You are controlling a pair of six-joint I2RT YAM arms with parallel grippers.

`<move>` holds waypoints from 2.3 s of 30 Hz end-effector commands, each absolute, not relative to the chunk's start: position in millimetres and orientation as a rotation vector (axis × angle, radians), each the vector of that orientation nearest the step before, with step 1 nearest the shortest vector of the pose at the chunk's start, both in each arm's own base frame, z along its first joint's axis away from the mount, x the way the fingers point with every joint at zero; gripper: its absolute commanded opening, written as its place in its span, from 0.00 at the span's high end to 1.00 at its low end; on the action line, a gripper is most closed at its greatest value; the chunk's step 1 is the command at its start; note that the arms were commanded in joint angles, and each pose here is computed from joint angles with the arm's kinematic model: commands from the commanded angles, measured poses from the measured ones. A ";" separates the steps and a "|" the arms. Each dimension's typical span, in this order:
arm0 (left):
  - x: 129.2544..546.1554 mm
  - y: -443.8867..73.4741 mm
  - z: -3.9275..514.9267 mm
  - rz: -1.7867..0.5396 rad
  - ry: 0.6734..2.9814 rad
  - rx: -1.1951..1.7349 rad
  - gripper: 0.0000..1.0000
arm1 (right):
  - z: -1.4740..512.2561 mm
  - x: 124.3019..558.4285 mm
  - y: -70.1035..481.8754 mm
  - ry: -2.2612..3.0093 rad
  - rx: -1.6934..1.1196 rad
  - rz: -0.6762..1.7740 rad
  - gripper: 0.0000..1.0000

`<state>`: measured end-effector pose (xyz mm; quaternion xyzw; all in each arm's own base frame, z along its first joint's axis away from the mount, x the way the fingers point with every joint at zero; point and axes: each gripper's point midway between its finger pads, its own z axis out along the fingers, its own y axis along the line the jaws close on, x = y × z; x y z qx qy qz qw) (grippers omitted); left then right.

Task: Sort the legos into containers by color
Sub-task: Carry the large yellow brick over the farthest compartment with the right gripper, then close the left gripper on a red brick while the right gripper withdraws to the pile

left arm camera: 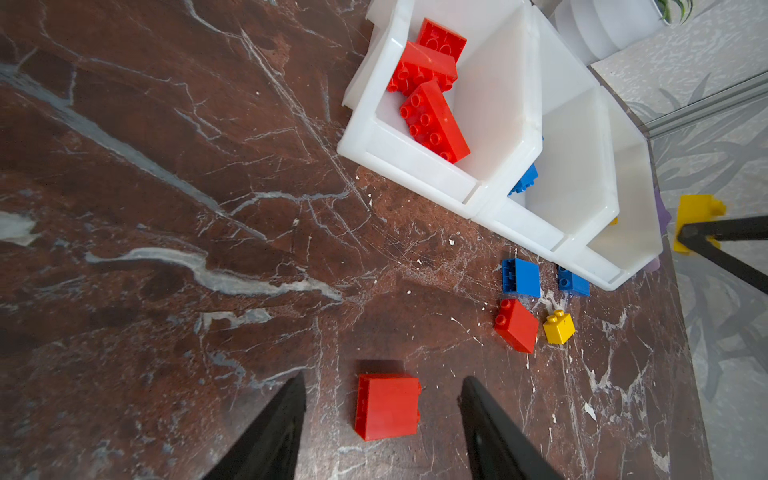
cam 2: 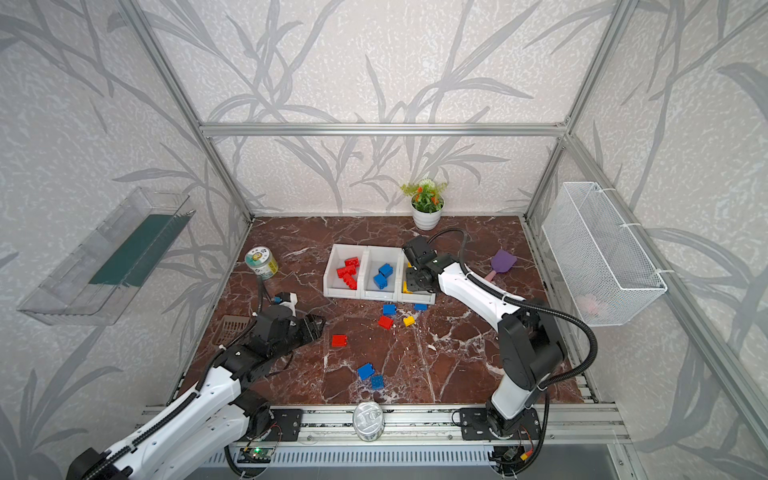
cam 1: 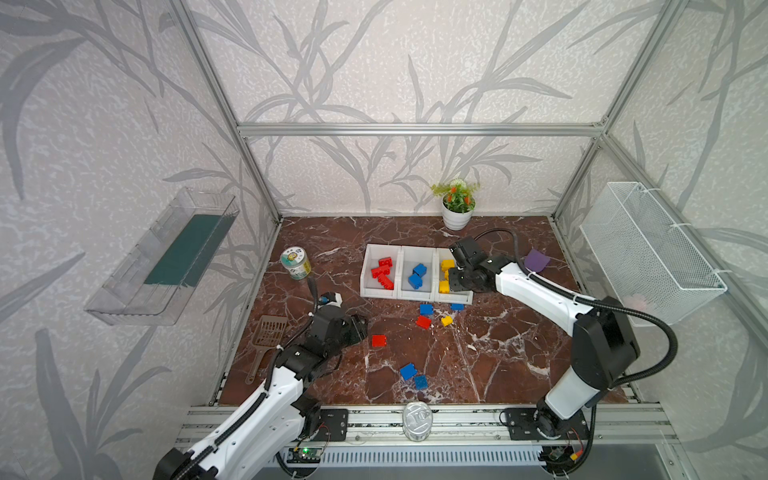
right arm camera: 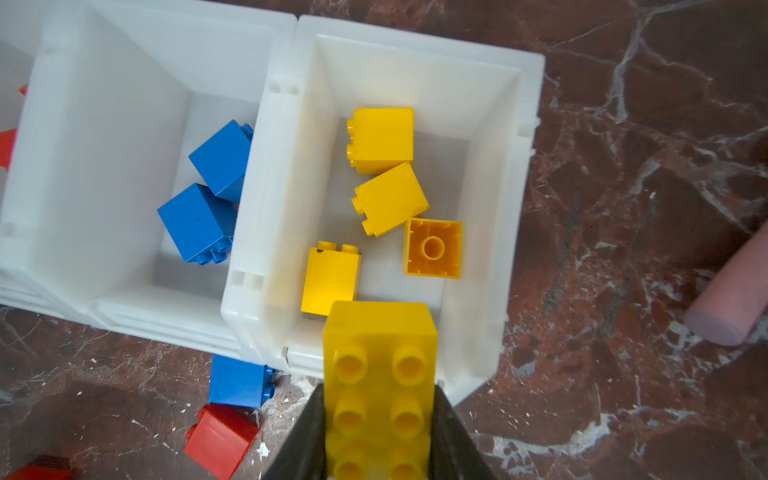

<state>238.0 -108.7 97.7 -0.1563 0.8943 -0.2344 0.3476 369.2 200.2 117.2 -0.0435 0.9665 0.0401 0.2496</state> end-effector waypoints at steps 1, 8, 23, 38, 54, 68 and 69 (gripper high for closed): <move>227.1 -98.8 86.9 -0.576 2.341 -0.458 0.38 | 114.8 373.3 209.0 2.660 -0.170 0.141 0.68; 218.8 -94.4 78.4 -0.577 2.345 -0.484 0.37 | 113.9 379.5 207.4 2.650 -0.124 0.129 0.42; 225.5 -111.6 71.1 -0.620 2.404 -0.419 0.35 | 150.2 331.4 196.2 2.598 -0.098 0.278 0.33; 227.2 -161.7 45.0 -0.421 2.649 -0.039 0.32 | 101.2 219.3 147.8 2.709 0.100 0.314 0.32; 228.0 -170.1 33.6 -0.192 2.726 0.103 0.32 | 91.1 199.9 130.6 2.704 0.172 0.313 0.31; 228.4 -178.1 16.3 -0.056 2.768 0.182 0.53 | 79.9 193.4 126.4 2.722 0.193 0.304 0.31; 228.2 -178.3 15.4 -0.054 2.769 0.184 0.54 | 79.1 193.2 126.1 2.723 0.196 0.304 0.31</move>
